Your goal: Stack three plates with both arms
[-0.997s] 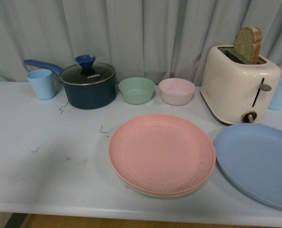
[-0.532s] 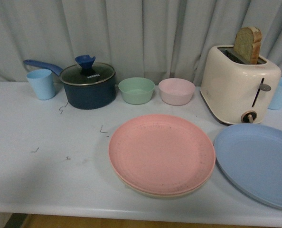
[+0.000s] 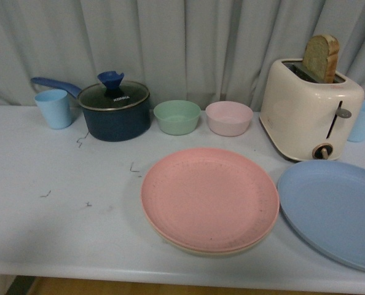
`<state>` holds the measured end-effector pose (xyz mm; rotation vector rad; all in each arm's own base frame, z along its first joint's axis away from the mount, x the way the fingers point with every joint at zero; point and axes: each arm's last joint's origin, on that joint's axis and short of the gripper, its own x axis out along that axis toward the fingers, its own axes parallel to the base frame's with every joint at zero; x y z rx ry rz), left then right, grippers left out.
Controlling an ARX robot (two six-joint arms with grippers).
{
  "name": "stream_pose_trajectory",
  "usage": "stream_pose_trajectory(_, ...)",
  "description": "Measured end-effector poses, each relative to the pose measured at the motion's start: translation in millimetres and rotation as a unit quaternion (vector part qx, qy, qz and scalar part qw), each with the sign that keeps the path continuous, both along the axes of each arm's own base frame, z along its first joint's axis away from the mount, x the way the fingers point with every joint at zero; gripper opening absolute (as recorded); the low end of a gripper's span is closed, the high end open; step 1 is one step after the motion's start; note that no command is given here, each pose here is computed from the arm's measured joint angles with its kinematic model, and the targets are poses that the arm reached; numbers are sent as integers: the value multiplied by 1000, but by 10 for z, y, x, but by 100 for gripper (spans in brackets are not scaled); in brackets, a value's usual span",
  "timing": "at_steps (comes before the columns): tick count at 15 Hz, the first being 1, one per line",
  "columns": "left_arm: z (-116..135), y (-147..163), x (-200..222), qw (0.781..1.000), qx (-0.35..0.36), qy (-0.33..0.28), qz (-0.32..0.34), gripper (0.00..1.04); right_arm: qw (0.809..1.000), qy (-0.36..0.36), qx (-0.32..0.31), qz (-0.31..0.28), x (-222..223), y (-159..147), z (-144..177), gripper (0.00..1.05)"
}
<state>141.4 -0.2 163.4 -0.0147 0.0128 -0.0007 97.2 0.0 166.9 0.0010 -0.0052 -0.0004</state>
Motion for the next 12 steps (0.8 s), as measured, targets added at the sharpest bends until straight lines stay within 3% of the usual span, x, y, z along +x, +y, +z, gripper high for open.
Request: stream_pose_trajectory(12, 69, 0, -272, 1000, 0, -12, 0, 2, 1000, 0, 0, 0, 0, 0, 0, 98)
